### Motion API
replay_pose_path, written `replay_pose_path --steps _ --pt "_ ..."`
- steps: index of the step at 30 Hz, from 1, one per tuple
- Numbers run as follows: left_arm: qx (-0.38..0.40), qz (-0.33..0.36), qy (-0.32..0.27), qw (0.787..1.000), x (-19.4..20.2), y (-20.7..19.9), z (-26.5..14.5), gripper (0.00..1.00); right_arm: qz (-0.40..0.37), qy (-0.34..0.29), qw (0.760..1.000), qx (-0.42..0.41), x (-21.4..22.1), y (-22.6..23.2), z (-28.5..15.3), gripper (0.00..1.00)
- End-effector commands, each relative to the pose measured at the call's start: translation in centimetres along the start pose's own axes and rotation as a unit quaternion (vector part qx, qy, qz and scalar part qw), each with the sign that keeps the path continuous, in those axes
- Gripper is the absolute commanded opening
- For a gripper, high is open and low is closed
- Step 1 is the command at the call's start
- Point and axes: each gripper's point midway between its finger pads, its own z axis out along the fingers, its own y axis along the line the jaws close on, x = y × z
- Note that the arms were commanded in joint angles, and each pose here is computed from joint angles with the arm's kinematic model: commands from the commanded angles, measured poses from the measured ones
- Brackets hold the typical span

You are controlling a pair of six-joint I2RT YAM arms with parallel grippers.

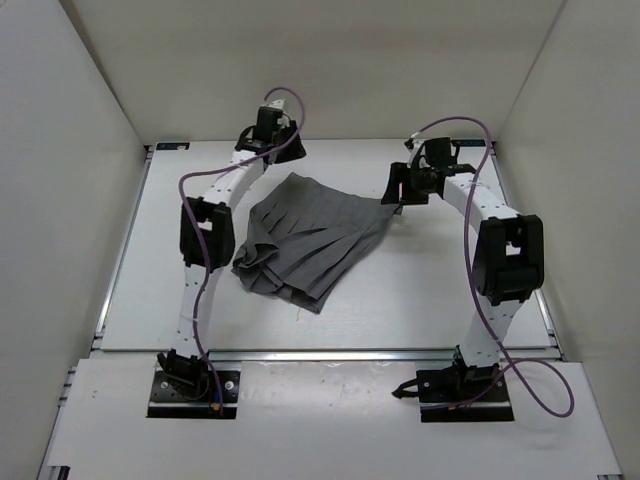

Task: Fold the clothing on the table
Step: Flatten the skirt out

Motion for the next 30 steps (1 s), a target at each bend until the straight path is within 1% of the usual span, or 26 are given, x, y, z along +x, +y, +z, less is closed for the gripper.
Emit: replay_pose_path --steps 1,2,3,4,5,6,7,8,9,10,11,12,13,15,16,18,20,21,22,23,24,25,27,29,30 --pt "-0.044 -0.022 -0.01 0.999 -2.2 3.7 -4.7 0.58 -0.029 -0.012 0.999 -0.026 0.3 3.7 -1.4 0.57" --pt "-0.045 -0.021 0.001 0.999 -0.7 4.3 -5.8 0.63 -0.033 -0.013 0.999 -0.032 0.6 4.4 -1.4 0.6" --pt "-0.041 -0.016 -0.019 0.999 -2.0 3.9 -7.9 0.72 -0.035 -0.007 0.999 -0.034 1.6 5.1 -1.3 0.62" --pt "-0.05 -0.013 0.0 0.999 0.6 5.2 -7.8 0.76 -0.033 -0.003 0.999 -0.039 2.5 5.7 -1.1 0.7" --pt "-0.054 -0.009 0.003 0.999 1.5 5.6 -9.3 0.79 -0.032 -0.001 0.998 -0.045 3.0 6.6 -1.1 0.76" --pt "-0.047 -0.005 -0.006 0.999 1.2 5.0 -10.8 0.79 -0.039 0.004 0.998 -0.052 3.6 7.5 -0.9 0.77" --pt "-0.054 -0.001 0.013 0.998 3.1 5.9 -11.1 0.81 -0.04 0.006 0.997 -0.064 4.0 8.6 -0.9 0.77" --pt "-0.043 0.009 0.022 0.999 4.1 5.4 -12.3 0.8 -0.041 0.01 0.997 -0.066 4.5 9.1 -0.7 0.76" --pt "-0.038 0.019 0.019 0.999 4.1 4.7 -13.6 0.8 -0.045 0.01 0.996 -0.081 4.5 10.3 -0.7 0.75" --pt "-0.044 0.028 0.039 0.998 6.1 5.0 -14.0 0.79 -0.048 0.016 0.995 -0.087 5.1 11.3 -0.4 0.75" --pt "-0.038 0.05 0.049 0.997 7.2 4.4 -14.9 0.78 -0.056 0.021 0.994 -0.096 5.3 12.8 -0.1 0.72" --pt "-0.04 0.049 0.056 0.996 8.2 4.4 -16.0 0.78 -0.06 0.021 0.993 -0.099 5.2 13.1 0.0 0.71" --pt "-0.04 0.062 0.046 0.996 8.0 3.7 -17.0 0.74 -0.069 0.028 0.992 -0.099 5.6 14.2 0.6 0.71" --pt "-0.048 0.085 0.071 0.993 10.9 3.6 -18.0 0.72 -0.091 0.043 0.99 -0.102 6.2 16.1 1.3 0.73" --pt "-0.067 0.086 0.081 0.991 12.3 4.5 -18.4 0.73 -0.098 0.057 0.989 -0.097 7.3 16.6 2.0 0.76" --pt "-0.091 0.098 0.088 0.987 13.6 5.0 -19.1 0.72 -0.112 0.083 0.985 -0.103 8.7 17.8 3.8 0.76" --pt "-0.106 0.096 0.105 0.984 15.1 6.1 -19.7 0.7 -0.115 0.111 0.981 -0.111 10.3 18.3 4.7 0.69" --pt "-0.11 0.089 0.107 0.984 15.4 6.7 -19.9 0.65 -0.116 0.127 0.979 -0.112 11.4 18.3 5.2 0.57" --pt "-0.104 0.086 0.104 0.985 15.4 6.5 -20.2 0.61 -0.119 0.138 0.977 -0.113 12.3 18.6 5.6 0.42" --pt "-0.105 0.077 0.112 0.985 16.0 7.1 -20.5 0.56 -0.113 0.145 0.977 -0.108 12.9 18.0 5.8 0.33" --pt "-0.105 0.073 0.111 0.986 16.1 7.5 -20.7 0.52 -0.111 0.149 0.977 -0.109 13.4 17.9 6.0 0.19" --pt "-0.103 0.066 0.103 0.987 15.8 7.5 -20.9 0.51 -0.109 0.155 0.976 -0.109 14.1 17.7 6.4 0.1" --pt "-0.103 0.071 0.101 0.987 15.9 7.7 -21.2 0.46 -0.093 0.17 0.975 -0.106 15.6 16.9 6.1 0.06" --pt "-0.109 0.074 0.101 0.986 15.9 7.8 -21.3 0.42 -0.092 0.181 0.974 -0.097 16.6 16.2 5.6 0.03" --pt "-0.11 0.075 0.1 0.986 15.8 7.9 -21.4 0.41 -0.09 0.187 0.974 -0.086 17.1 15.2 5.3 0.02"
